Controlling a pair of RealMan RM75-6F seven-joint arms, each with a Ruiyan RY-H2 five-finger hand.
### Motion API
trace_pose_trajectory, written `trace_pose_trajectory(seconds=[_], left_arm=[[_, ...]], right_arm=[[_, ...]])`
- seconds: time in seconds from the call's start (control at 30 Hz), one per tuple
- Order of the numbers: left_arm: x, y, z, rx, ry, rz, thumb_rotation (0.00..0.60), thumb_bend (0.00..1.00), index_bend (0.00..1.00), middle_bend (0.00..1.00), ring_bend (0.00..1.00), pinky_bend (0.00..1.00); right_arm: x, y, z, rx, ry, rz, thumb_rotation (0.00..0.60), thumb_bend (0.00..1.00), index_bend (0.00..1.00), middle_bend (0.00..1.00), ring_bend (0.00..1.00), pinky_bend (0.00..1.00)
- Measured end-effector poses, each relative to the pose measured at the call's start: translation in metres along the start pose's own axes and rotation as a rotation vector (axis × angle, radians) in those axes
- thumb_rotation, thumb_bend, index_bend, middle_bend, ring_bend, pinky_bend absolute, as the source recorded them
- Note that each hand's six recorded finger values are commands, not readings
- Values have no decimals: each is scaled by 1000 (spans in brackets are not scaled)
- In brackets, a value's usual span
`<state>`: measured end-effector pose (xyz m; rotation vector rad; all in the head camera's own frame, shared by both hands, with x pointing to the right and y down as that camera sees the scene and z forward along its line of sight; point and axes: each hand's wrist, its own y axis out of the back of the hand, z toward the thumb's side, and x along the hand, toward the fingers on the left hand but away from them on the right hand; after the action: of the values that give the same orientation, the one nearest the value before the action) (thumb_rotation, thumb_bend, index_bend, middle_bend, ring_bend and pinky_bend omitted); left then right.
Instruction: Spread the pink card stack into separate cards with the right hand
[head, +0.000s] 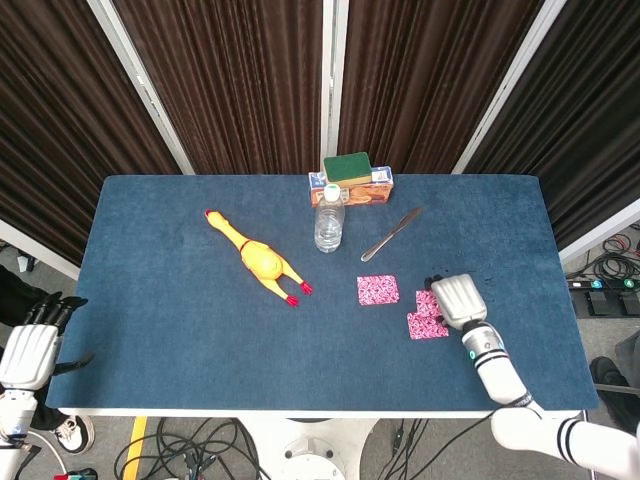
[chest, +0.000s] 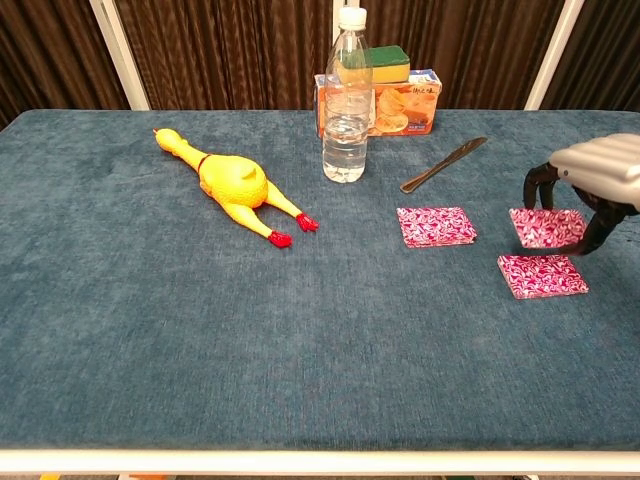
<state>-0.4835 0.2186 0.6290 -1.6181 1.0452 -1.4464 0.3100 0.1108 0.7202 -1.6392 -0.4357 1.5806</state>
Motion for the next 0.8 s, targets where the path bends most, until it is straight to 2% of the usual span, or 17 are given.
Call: trace_pose_trajectory(seconds=[0.3,0.57,0.8], left_arm=[[-1,1,-3,3,12,1,600,35,192,194,92,178],[-1,1,-7,3,20,1,600,35,192,194,91,178],[-1,2,-7,0,20,4,600,35,192,194,91,179]], right_arm=[[-34,-3,-17,32,-42,21,600,124,440,431,723,782],[-56,-11,-3,19,-15,39,600,123,447,407,720,782],[-57,-12,0,22,4,47,600,103,341,317,714,782]])
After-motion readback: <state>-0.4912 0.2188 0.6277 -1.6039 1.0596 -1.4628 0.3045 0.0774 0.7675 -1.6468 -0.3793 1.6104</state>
